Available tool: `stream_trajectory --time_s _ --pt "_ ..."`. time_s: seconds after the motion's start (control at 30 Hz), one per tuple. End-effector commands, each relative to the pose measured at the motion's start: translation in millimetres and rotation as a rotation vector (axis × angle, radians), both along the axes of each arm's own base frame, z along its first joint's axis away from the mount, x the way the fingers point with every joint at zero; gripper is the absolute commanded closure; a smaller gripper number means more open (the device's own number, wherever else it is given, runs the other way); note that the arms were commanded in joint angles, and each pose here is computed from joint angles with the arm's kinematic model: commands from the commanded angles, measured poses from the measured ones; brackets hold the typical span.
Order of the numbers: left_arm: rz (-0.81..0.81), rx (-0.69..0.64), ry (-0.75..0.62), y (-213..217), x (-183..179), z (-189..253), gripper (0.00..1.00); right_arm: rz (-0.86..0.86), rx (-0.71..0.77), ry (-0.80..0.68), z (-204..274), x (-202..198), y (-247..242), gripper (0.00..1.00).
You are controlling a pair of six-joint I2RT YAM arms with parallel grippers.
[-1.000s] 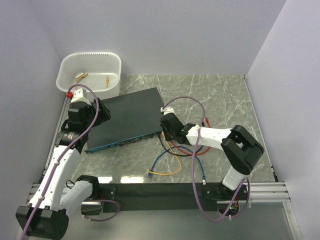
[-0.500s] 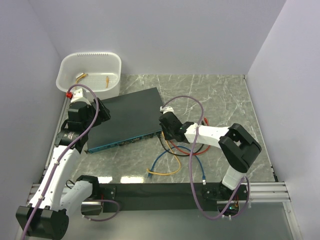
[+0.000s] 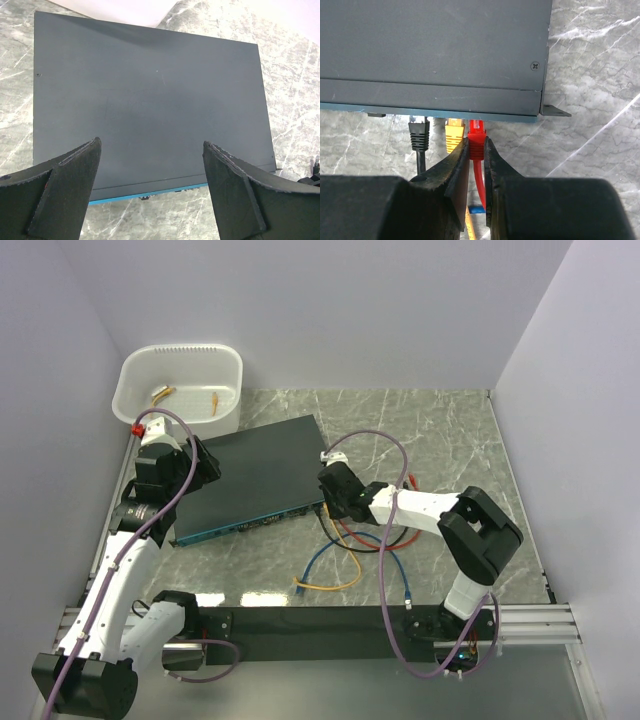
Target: Insert the plug into the switch port
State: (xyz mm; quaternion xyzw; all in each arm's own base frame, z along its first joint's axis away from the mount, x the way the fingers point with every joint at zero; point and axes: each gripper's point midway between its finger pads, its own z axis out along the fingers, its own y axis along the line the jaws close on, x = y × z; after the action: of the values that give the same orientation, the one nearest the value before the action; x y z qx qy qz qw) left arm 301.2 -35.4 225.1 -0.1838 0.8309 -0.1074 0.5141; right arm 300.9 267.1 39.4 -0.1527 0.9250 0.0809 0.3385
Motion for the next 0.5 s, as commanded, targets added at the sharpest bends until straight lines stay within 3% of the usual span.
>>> stream_trajectory --time_s 0.0,0.47 --pt "-0.005 0.012 -0.032 1.8 -0.1 6.7 0.12 -0.122 0.172 -0.251 69.7 65.6 21.4 1.00" --pt "0.003 0.017 -0.030 3.3 -0.7 5.8 0.12 -0.121 0.245 -0.342 107.3 93.0 35.6 1.00"
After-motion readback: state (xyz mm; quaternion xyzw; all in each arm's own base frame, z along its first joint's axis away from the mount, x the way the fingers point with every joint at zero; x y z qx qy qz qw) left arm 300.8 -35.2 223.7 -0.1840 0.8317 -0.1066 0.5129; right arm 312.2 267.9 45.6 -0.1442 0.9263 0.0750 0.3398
